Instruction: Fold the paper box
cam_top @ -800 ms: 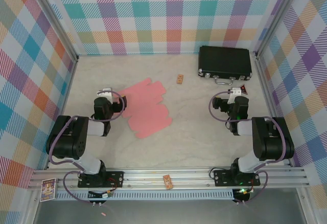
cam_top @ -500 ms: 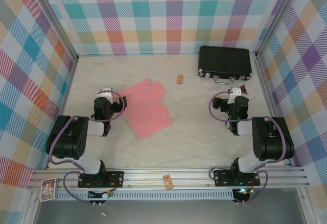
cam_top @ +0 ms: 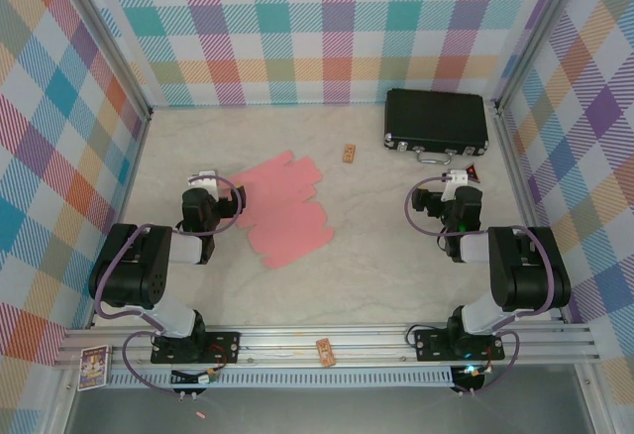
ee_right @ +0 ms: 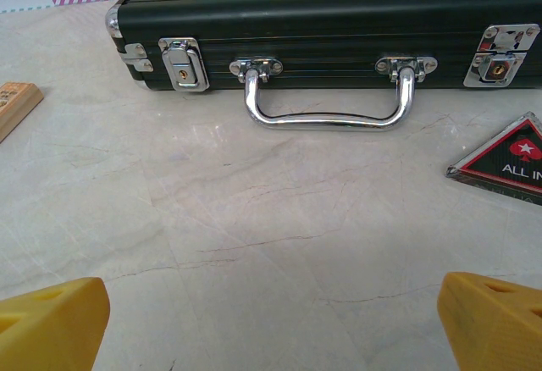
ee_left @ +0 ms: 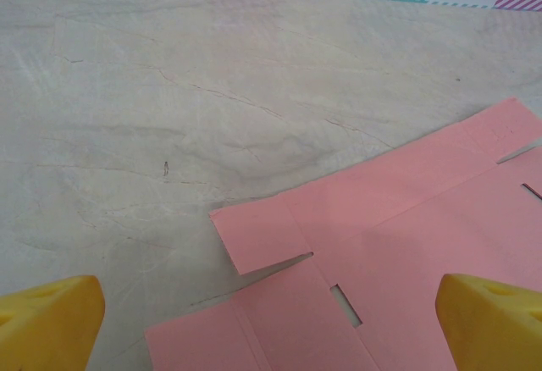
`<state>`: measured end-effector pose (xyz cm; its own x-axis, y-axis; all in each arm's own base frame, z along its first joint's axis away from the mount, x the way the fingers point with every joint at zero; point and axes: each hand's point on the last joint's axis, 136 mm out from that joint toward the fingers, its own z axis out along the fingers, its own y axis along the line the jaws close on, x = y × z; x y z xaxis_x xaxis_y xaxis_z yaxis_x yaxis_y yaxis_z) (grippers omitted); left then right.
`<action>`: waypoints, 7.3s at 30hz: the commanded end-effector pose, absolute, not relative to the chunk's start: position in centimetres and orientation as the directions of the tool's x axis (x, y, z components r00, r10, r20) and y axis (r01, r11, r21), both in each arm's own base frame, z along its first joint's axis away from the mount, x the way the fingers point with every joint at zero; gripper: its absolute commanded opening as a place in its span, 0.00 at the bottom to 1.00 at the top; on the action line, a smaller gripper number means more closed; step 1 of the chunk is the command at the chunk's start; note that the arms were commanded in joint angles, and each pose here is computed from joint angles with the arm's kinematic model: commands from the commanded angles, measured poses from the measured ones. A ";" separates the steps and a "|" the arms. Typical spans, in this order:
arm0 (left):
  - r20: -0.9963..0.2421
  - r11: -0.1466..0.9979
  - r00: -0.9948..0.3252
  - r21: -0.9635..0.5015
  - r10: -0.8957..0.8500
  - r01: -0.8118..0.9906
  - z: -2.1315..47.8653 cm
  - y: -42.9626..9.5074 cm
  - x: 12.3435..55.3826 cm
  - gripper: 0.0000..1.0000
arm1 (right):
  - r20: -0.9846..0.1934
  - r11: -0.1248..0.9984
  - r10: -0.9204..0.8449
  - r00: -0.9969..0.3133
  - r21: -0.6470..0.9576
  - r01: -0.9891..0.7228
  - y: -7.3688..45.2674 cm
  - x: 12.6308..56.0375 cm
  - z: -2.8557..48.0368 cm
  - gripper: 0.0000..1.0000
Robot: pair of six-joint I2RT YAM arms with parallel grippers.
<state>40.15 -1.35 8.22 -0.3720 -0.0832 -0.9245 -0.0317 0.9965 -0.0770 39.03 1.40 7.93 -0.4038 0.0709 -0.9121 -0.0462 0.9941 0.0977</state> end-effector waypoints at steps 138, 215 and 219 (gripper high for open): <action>-0.428 0.931 -0.858 -0.337 -0.283 -0.138 3.4 -10.9 35.5 0.03 | -0.333 0.813 -0.140 -0.932 0.499 -0.300 28.0 33.6 3.7 0.26; -0.365 0.922 -0.911 -0.386 -0.190 -0.037 5.5 -12.6 47.0 0.41 | -0.311 0.782 -0.086 -0.947 0.567 -0.257 31.6 48.4 6.4 0.30; -0.380 0.926 -0.910 -0.378 -0.168 -0.013 6.0 -13.0 46.9 0.43 | -0.319 0.785 -0.094 -0.943 0.559 -0.267 31.8 48.3 6.7 0.30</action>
<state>46.33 -12.41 4.23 -0.9183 -0.1969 -0.3435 -0.0615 0.9280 -0.3675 47.82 30.88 4.22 -0.9550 -0.0955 -0.2807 -0.2382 0.8109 0.5345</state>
